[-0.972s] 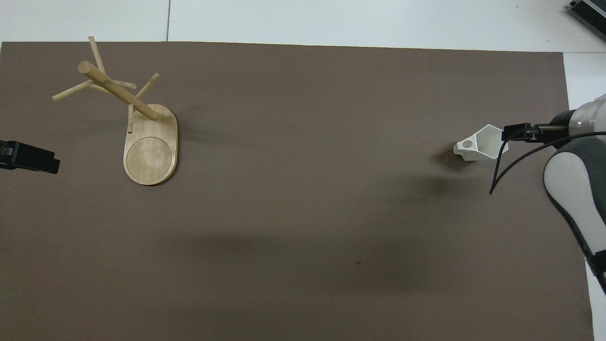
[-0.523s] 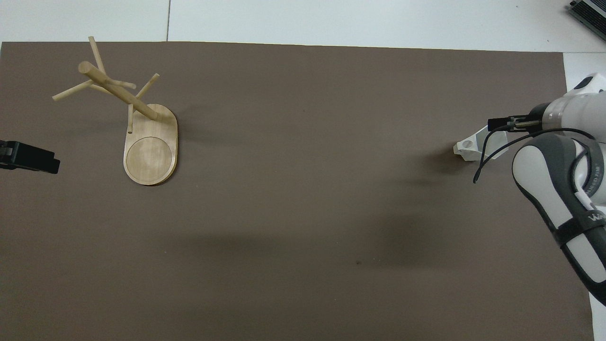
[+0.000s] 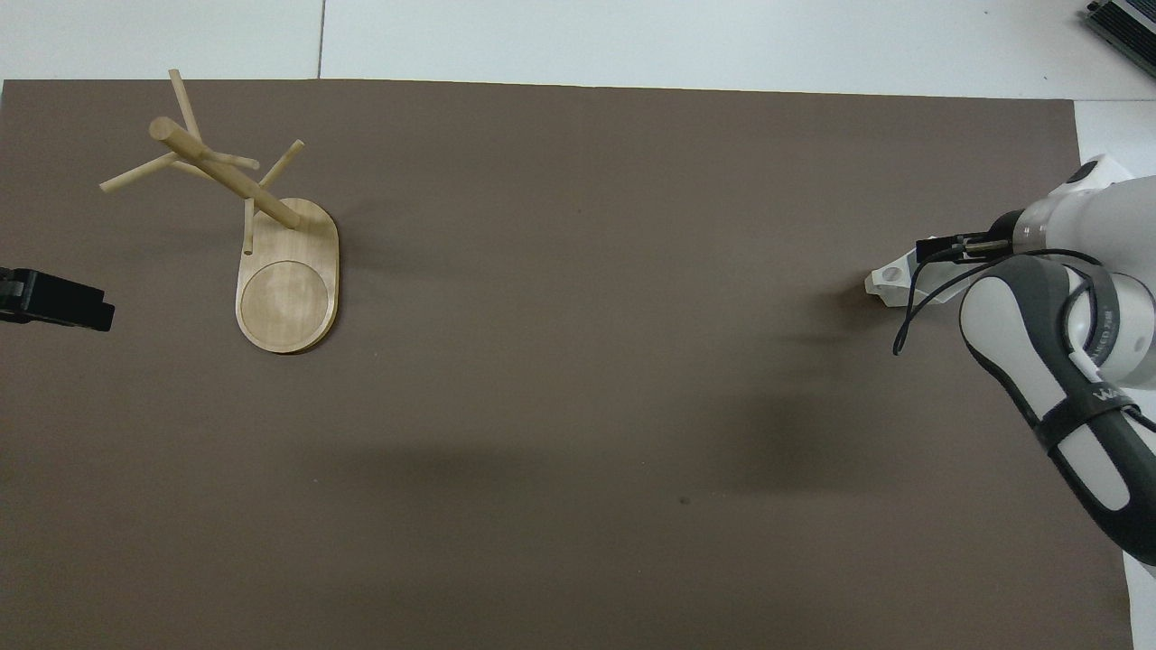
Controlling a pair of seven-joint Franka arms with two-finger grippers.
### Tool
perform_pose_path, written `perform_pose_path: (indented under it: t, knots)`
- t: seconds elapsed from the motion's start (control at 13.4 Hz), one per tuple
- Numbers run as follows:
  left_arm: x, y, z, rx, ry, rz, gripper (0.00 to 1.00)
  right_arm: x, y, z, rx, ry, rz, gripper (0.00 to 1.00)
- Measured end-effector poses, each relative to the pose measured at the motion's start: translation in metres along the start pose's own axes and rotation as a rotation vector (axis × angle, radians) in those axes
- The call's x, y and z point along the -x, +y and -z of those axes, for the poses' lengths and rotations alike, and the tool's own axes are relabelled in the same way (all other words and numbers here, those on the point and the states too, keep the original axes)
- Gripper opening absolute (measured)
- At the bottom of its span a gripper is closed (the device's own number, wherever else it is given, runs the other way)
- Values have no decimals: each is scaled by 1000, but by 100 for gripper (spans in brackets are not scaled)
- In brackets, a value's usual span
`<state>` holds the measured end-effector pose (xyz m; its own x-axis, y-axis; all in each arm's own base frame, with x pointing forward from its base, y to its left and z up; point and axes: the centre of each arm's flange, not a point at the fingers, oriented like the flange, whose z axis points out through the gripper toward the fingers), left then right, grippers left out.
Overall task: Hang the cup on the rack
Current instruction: 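Reach the right gripper to the white mug and grasp its base, then lift the mug with the right gripper while the left gripper approaches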
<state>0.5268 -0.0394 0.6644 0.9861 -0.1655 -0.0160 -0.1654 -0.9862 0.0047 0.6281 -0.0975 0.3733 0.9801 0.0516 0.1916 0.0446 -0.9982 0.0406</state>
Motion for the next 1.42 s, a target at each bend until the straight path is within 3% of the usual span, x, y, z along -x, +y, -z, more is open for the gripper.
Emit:
perform_pose_path:
  t: [0.15, 0.3, 0.37, 0.45, 0.82, 1.2, 1.42]
  knots:
    - [0, 0, 0, 0, 0, 0, 100, 5, 6, -5, 0, -12, 10, 95]
    - [0, 0, 0, 0, 0, 0, 100, 6, 8, -7, 0, -16, 11, 75]
    - [0, 0, 0, 0, 0, 0, 100, 6, 8, -7, -1, -16, 11, 74]
    - [0, 0, 0, 0, 0, 0, 100, 6, 8, -7, -1, -17, 11, 67]
    - [0, 0, 0, 0, 0, 0, 100, 6, 5, -7, -5, -20, 14, 7]
    - [0, 0, 0, 0, 0, 0, 100, 3, -4, 13, -50, -112, 11, 6]
    - [0, 0, 0, 0, -3, -1, 100, -15, -20, 99, -230, -126, -50, 5]
